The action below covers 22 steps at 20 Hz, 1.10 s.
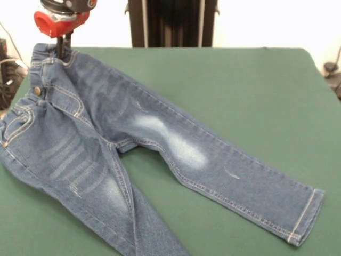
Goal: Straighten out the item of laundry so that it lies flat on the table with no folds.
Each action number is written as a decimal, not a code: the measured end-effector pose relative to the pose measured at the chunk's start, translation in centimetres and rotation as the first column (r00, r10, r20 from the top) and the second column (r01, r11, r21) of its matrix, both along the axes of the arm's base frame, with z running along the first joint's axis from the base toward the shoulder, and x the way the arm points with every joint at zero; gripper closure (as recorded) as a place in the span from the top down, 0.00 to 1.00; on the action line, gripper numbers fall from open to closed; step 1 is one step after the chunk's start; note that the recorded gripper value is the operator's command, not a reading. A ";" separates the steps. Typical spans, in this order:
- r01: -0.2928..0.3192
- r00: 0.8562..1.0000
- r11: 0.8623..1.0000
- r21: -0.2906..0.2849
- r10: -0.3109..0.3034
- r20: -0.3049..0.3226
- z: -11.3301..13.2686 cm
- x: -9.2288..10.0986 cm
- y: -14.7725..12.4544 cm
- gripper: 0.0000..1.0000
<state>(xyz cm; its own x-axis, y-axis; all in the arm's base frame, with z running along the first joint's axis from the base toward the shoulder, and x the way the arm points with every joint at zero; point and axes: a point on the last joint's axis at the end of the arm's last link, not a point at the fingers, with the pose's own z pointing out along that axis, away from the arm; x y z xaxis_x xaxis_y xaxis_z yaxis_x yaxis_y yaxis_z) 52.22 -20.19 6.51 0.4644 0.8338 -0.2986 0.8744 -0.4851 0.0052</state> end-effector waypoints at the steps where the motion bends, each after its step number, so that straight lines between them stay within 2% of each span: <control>1: 0.001 1.000 1.000 0.000 -0.001 0.000 0.0 0.0 0.0 0.00; 3: 0.002 1.000 1.000 0.000 -0.002 0.000 0.0 -0.1 -0.1 0.00; 4: 0.009 1.000 1.000 -0.001 -0.009 0.001 0.0 -0.2 -0.7 1.00; 7: 0.013 1.000 1.000 -0.002 -0.013 0.000 0.0 -0.3 -0.9 1.00; 14: 0.069 0.998 0.997 -0.021 -0.069 -0.011 0.2 -2.2 -4.0 1.00; 18: 0.072 0.997 0.997 -0.024 -0.072 -0.012 0.4 -2.3 -4.0 1.00; 22: 0.109 0.994 0.994 -0.022 -0.109 -0.014 0.7 -2.4 -3.4 1.00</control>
